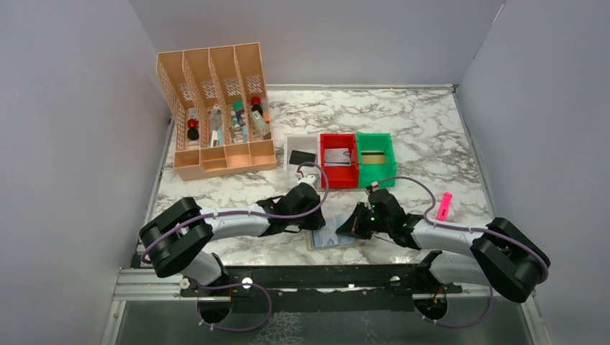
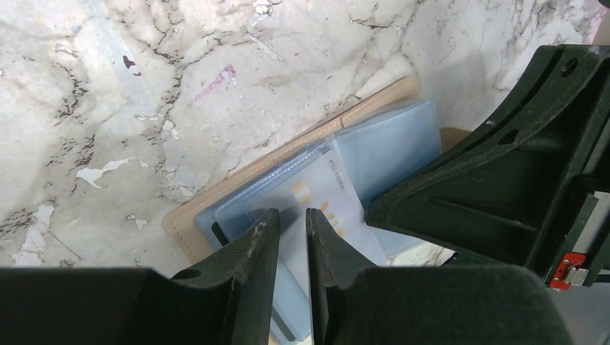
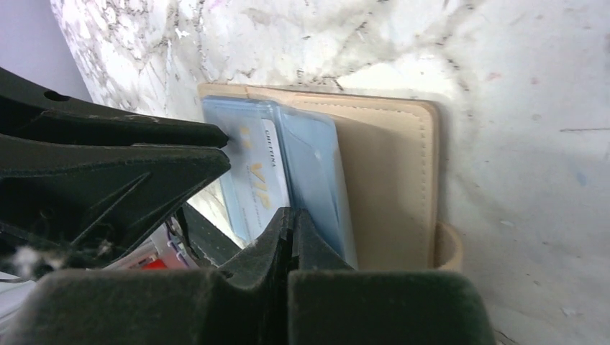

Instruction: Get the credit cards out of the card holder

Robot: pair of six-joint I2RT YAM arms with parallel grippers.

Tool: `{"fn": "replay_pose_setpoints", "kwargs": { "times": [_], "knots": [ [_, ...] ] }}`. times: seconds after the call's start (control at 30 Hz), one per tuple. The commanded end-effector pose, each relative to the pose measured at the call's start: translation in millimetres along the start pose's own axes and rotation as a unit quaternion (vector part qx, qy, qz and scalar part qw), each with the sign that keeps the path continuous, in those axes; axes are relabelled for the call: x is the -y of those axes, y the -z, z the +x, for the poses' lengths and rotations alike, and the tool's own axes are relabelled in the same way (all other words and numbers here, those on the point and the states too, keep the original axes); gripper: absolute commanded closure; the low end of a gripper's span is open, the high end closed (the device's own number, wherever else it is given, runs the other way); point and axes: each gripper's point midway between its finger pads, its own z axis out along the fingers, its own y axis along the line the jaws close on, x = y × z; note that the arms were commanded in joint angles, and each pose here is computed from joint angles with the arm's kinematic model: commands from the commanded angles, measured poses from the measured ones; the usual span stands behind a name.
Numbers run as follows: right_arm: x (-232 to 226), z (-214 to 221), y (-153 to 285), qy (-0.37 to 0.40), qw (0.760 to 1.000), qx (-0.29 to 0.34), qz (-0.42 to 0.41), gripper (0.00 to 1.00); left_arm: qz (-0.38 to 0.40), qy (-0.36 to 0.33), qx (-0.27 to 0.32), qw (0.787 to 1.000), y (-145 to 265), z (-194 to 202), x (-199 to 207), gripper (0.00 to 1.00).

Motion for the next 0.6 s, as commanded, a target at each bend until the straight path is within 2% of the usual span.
{"fn": "replay_pose_setpoints", "kwargs": {
  "times": [0.0,0.23,0.3,0.47,0.57],
  "knots": [
    [11,5,3,-0.001,1.000,-0.010,0.011,0.99,-0.116,-0.022,-0.071,0.990,6,48,-65,0.75],
    [4,5,3,0.005,1.000,-0.016,-0.006,0.98,-0.119,-0.026,-0.066,0.990,8,46,-67,0.75],
    [-5,7,2,0.015,0.999,-0.028,-0.025,0.94,-0.115,-0.028,-0.066,0.991,8,46,-65,0.75],
    [-2,9,-4,0.011,0.999,-0.038,-0.018,0.75,-0.113,-0.029,-0.066,0.991,8,45,-65,0.75],
    [-2,12,-6,0.010,0.999,-0.045,-0.025,0.73,-0.114,-0.027,-0.065,0.991,9,47,-66,0.75]
  ]
}}
